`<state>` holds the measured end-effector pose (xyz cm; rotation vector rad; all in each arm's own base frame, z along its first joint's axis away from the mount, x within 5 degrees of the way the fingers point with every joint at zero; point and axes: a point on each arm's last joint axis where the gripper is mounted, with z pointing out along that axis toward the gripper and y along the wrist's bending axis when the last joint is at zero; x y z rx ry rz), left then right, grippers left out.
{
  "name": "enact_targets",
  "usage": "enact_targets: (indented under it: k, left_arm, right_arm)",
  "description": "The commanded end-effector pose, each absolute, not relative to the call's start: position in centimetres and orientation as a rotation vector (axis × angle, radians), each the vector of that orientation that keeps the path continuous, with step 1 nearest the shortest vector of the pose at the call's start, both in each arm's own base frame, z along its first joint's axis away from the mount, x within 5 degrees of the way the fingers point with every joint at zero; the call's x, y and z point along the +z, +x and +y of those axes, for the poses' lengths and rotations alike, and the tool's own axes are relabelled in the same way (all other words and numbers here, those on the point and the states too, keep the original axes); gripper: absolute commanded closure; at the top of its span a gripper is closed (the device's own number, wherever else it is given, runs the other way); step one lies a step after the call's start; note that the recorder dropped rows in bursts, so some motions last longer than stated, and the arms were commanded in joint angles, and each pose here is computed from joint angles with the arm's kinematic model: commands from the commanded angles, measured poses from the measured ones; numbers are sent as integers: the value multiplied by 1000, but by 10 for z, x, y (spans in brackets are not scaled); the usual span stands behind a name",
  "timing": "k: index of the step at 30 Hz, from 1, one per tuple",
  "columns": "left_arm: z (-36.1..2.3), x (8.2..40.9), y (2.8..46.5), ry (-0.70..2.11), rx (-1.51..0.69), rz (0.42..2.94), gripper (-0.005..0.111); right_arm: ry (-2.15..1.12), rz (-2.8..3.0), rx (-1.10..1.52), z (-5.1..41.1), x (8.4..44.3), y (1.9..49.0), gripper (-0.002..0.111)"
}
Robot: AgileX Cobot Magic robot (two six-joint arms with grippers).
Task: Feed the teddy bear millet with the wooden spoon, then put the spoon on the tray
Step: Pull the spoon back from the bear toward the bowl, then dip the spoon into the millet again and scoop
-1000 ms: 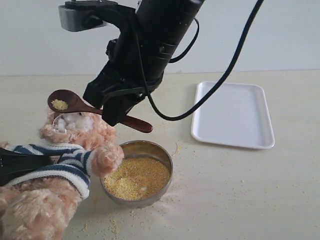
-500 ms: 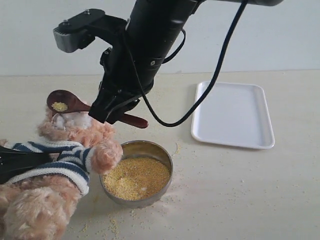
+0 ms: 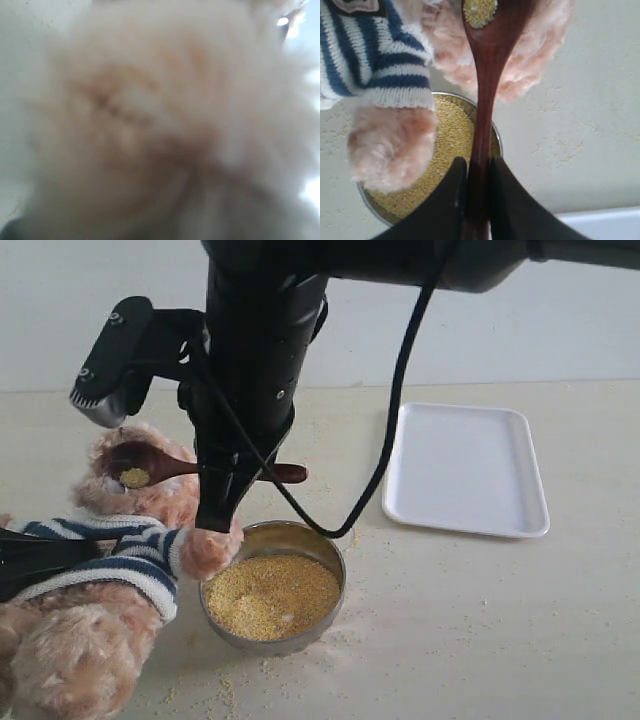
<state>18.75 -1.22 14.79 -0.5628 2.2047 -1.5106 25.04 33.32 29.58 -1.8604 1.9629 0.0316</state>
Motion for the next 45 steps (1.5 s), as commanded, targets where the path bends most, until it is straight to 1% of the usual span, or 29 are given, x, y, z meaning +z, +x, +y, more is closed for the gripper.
enact_targets:
  k: [1, 7, 12, 18, 20, 23, 25, 27, 29, 30, 31, 33, 40, 45]
  left_arm:
    - [-14, 153, 187, -541, -1547, 2163, 102]
    - [-14, 153, 187, -534, -1544, 2162, 102]
    - [-14, 153, 187, -534, -1544, 2162, 102]
    - [-14, 153, 187, -521, -1540, 2165, 102]
    - [-14, 153, 187, -519, -1539, 2165, 102]
    - [-14, 153, 187, -513, -1536, 2165, 102]
    - [-14, 153, 188, -510, -1530, 2156, 102]
    - [-14, 153, 188, -517, -1529, 2149, 102]
    - [-13, 153, 189, -519, -1527, 2145, 102]
    - [-13, 153, 189, -520, -1526, 2143, 102]
    - [-13, 153, 189, -520, -1526, 2143, 102]
    - [-13, 153, 189, -510, -1521, 2142, 102]
    - [-10, 155, 193, -556, -1507, 2089, 102]
    - [-2, 158, 199, -557, -1471, 2064, 102]
  right_arm:
    - [-1872, 1843, -155, 341, 302, 245, 108]
    - [-1877, 1730, -339, 351, 307, 233, 108]
    - [-1883, 1677, -443, 356, 309, 223, 108]
    - [-1898, 1718, -506, 353, 308, 217, 108]
    - [-1835, 1794, -492, 351, 309, 216, 108]
    - [-1798, 1809, -466, 342, 325, 212, 108]
    - [-1752, 1812, -462, 326, 350, 206, 108]
    - [-1710, 1845, -379, 308, 370, 205, 108]
    - [-1733, 1894, -294, 293, 375, 212, 108]
    - [-1731, 1926, -256, 289, 373, 217, 108]
    - [-1716, 2005, -160, 282, 367, 226, 108]
    - [-1698, 2084, -94, 276, 356, 242, 108]
    - [-1761, 2140, -254, 287, 315, 267, 108]
    - [-1819, 2193, -305, 290, 285, 271, 108]
